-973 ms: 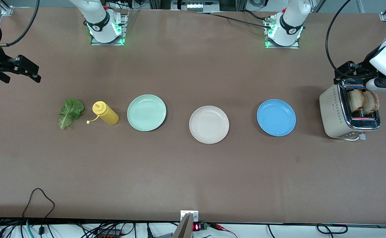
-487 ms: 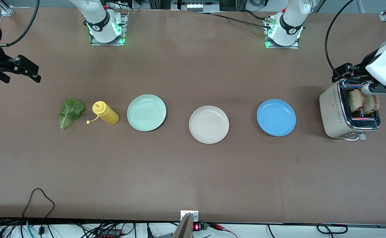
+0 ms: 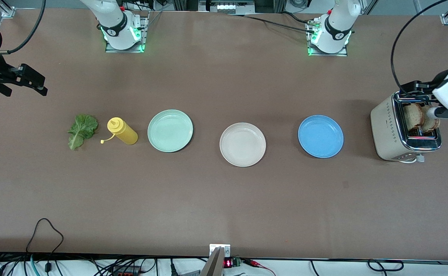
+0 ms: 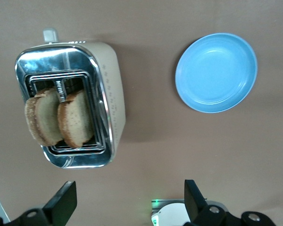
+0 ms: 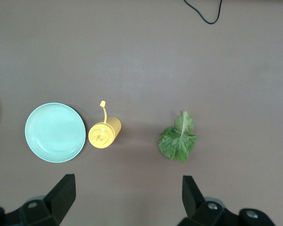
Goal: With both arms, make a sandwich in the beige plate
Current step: 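Lower the left gripper onto a bread slice in the toaster and close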
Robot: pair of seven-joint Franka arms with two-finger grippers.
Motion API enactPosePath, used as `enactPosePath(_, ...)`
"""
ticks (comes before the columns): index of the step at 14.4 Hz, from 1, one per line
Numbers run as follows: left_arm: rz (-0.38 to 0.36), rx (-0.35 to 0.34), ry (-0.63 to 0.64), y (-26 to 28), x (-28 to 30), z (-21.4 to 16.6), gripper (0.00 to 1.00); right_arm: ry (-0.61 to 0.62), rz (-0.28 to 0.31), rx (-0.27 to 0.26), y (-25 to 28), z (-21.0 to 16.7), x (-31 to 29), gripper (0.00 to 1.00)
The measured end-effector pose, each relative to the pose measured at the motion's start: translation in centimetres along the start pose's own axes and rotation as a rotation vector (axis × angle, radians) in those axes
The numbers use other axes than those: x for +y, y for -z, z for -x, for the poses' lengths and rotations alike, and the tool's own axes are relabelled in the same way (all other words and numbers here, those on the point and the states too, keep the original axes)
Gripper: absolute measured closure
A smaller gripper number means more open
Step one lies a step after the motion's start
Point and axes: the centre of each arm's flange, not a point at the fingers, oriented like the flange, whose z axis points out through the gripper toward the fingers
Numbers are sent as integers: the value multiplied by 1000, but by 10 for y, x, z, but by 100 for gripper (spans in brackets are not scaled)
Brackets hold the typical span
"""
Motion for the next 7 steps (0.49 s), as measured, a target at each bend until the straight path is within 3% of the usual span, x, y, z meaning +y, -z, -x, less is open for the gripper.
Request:
enactPosePath(2,-11,-15,15,-11,-24,-8,0,0,0,0,0,0,0,0)
enactPosePath(7,-13,21,-48,-53,-74,-39,0,-1,0,0,0,0,0,0)
